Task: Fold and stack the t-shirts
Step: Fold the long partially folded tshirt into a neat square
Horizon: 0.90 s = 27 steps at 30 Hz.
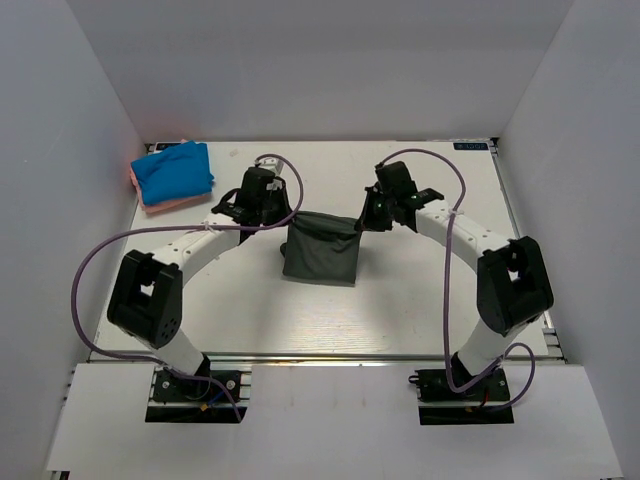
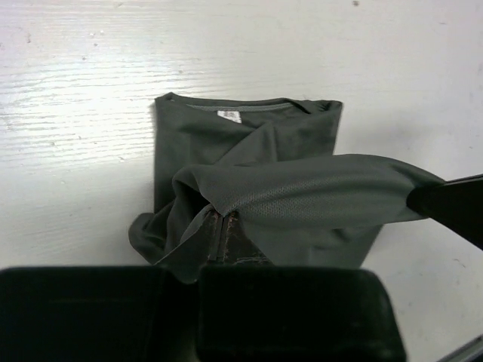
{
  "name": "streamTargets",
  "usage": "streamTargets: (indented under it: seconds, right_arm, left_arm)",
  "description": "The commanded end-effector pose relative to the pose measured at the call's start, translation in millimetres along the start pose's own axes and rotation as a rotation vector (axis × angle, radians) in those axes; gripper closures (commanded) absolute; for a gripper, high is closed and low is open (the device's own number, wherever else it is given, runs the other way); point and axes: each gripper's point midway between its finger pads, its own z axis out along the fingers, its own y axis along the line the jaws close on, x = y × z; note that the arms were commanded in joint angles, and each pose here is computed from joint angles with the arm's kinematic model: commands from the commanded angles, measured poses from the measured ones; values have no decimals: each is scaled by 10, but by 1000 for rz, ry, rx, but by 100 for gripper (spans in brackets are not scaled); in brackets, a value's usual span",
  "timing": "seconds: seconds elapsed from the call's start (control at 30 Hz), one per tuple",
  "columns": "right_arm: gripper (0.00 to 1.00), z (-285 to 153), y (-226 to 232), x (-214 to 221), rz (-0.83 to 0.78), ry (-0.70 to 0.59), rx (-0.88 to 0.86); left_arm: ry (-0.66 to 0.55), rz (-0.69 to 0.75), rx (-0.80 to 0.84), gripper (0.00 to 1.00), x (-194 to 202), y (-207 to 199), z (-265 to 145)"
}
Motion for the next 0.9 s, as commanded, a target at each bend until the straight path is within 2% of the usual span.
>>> streamTargets:
  seconds: [0.0,0.23,0.27,0.3,0.33,0.37,0.4,0.5,0.53,0.63,0.7,0.73,0.77,0.8,0.87]
  right_arm:
    - [100,25,34,-217,-19,-30,-12]
    - [100,305,11,-266,-2,-5,-40]
    - [93,301,19,-338,2,-19,-42]
    - [75,389,-18,-338,10,-11,-33]
    - [68,411,-46,-400,17,-26,-26]
    - [57,477,-53,-507,23,-39,-29]
    - [51,495,-40,-559,28,-43,-35]
    - [39,472,119,-931,30,-104,-84]
    - [33,507,117,-949,31,-95,-99]
    - [32,337,257,-1079,0,-122,-158]
    - [28,348,202,-908,-22,-91,-160]
    - [14,183,320,-1006,-47,-142,-208]
    - [14,206,292,-835,-50,-107,-228]
    - [10,198,282,-777,-52,-101,-241]
    - [10,112,323,-565,-65,-79,-298]
  left_arm:
    - [-64,-5,-42,100,-244,86,27]
    - [-39,-24,-56,100,-280,206,265]
    - [-38,-24,-57,100,-289,205,295]
    - [-46,-30,-61,85,-362,221,308]
    - [-33,-30,-67,70,-335,242,377]
    - [-56,-37,-77,45,-450,274,396]
    - [-57,-37,-77,40,-475,268,431]
    - [-72,-52,-113,10,-703,356,544]
    - [-40,-62,-139,0,-681,436,542]
    - [-53,-40,-109,0,-810,380,493]
    - [-26,-30,-59,0,-649,340,459]
    - [-44,-26,-24,0,-678,266,365]
    - [-38,-11,1,0,-578,265,364]
    - [-18,-9,61,0,-511,172,337]
    - [-4,29,148,0,-400,31,301]
